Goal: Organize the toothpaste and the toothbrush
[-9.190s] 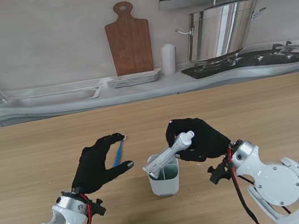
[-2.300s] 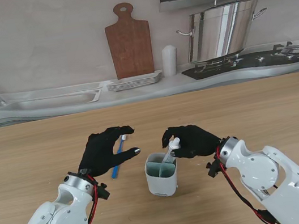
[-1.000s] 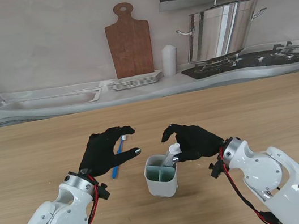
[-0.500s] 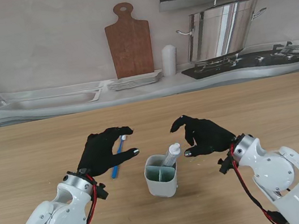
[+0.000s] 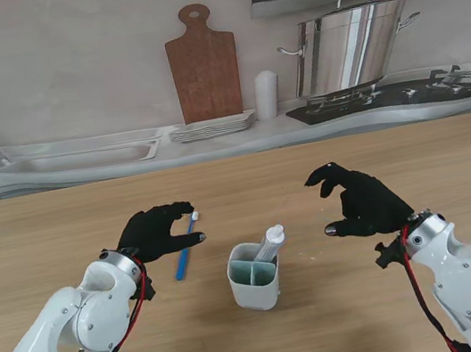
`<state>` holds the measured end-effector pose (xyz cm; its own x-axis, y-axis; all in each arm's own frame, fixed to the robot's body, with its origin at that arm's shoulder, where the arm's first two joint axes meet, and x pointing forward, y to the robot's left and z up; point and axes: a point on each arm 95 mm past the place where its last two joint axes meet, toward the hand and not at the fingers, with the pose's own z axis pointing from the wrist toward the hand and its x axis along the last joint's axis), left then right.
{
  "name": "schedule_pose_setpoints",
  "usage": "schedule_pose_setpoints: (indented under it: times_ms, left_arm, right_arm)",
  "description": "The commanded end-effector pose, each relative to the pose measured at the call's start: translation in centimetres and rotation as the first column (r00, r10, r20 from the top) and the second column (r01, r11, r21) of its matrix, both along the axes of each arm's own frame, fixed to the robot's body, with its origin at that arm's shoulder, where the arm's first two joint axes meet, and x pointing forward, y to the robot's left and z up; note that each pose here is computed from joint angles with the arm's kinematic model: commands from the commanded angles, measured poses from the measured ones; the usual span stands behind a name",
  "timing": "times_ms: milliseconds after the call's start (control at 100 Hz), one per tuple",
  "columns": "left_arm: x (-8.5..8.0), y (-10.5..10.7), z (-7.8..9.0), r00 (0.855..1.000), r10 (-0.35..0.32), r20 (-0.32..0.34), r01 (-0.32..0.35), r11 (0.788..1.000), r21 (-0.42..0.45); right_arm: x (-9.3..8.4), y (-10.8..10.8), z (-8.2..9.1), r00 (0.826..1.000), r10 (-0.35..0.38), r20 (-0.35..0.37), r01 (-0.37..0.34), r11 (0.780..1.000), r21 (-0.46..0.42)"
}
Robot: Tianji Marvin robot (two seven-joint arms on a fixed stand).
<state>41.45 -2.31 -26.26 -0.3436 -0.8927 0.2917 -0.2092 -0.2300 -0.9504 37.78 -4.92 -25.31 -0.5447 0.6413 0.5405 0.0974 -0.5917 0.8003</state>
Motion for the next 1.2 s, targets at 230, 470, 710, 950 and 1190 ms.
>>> schedule_pose_setpoints:
  times_ms: [230,470,710,950,1190]
  left_arm:
    - [2.8,0.1,-1.1,0.999,0.012,-0.052,-0.003,0.984,0.178]
    - [4.7,0.2,-3.1,0.991,0.023,-0.135,0.008,0.975,0.224]
    - [5.6,0.5,-4.8,0.984,0.019,-0.179,0.040,0.947,0.319]
    - [6.3,0.5,-5.8,0.976,0.052,-0.213,0.029,0.932,0.362]
    - [7.1,0.4,-6.7,0.967,0.063,-0.247,0.041,0.918,0.394]
  right_arm:
    - [-1.3,-0.3,-1.7,0.998,-0.045,-0.045,0.045,0.999,0.000]
    - [-1.3,0.0,-2.6,0.996,-0.056,-0.066,0.057,0.998,0.003]
    - [-1.4,0.0,-3.1,0.995,-0.055,-0.085,0.055,0.999,-0.001]
    - [-1.5,-0.2,-3.4,0.994,-0.058,-0.093,0.058,0.998,-0.009]
    - [-1.4,-0.4,-3.6,0.993,-0.057,-0.107,0.056,0.998,-0.012]
